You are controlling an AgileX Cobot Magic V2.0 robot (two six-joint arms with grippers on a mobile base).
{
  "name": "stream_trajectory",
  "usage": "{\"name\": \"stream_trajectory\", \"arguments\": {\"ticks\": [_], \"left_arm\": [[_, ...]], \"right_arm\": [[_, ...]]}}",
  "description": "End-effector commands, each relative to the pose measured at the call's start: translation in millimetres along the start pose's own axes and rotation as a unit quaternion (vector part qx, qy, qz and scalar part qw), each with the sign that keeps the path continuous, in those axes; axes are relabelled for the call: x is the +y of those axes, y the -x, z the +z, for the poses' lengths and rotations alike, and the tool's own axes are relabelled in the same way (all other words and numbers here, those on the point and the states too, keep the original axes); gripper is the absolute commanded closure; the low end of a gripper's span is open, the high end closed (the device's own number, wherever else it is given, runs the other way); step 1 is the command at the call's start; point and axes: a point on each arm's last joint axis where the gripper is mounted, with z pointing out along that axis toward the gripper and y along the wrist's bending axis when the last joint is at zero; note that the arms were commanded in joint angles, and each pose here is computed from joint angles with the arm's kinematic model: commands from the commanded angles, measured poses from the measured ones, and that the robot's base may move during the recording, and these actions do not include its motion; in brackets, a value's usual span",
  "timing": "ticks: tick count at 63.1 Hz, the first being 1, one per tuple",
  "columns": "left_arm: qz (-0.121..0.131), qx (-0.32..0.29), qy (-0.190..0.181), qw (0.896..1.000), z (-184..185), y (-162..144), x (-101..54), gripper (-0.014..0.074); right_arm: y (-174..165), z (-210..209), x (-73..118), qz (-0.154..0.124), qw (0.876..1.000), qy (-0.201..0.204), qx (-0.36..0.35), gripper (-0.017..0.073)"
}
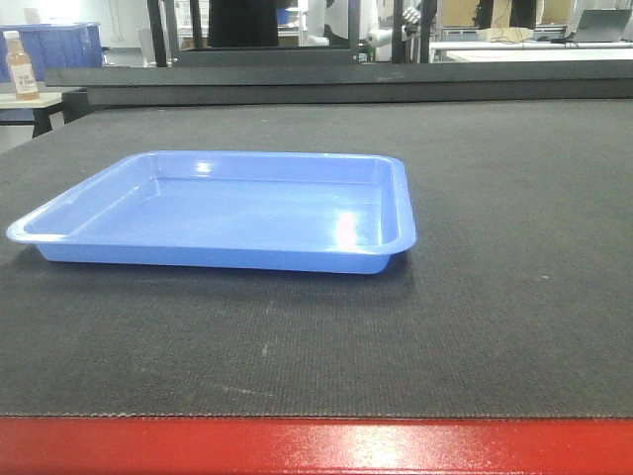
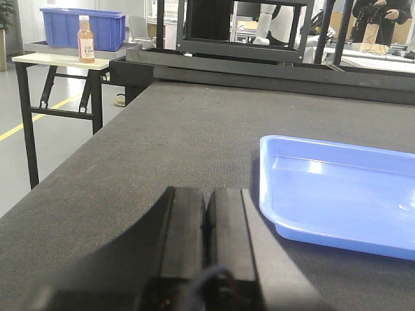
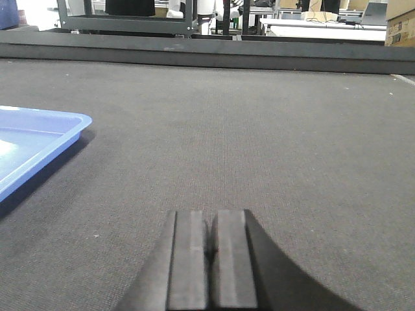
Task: Grab blue tray and place on right shelf
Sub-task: 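Lower both grippers toward the near and far rims of the blue tray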
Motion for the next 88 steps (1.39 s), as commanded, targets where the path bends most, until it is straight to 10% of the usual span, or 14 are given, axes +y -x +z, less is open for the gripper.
{"name": "stream_trajectory", "arguments": {"ticks": [1,49,59,68,88], "left_arm": [[-0.003,-0.033,0.006,0.999,-1,-2,1.6,0.0642],[-0.012,-0.062,0.01,0.998,-1,4,2.4,0.0642],[-0.018,-0.145,0.008,0.989,-8,53,0.0,0.0642],[0.005,-0.098,-0.012,0.995,-14,110,-8.5,0.0612],[-0.003,0.038,-0.025,0.999,34,163,-15.7,0.017]], "right_arm": [[17,-3,-0.4,-0.003,0.998,-0.004,-0.063,0.0535],[23,-4,-0.9,-0.004,0.995,-0.007,-0.098,0.0535],[70,-18,-0.3,0.004,0.978,-0.01,-0.207,0.0535],[130,-30,4.0,0.004,0.976,0.0,-0.219,0.0527],[178,29,7.0,0.005,0.992,0.005,-0.129,-0.0029]]}}
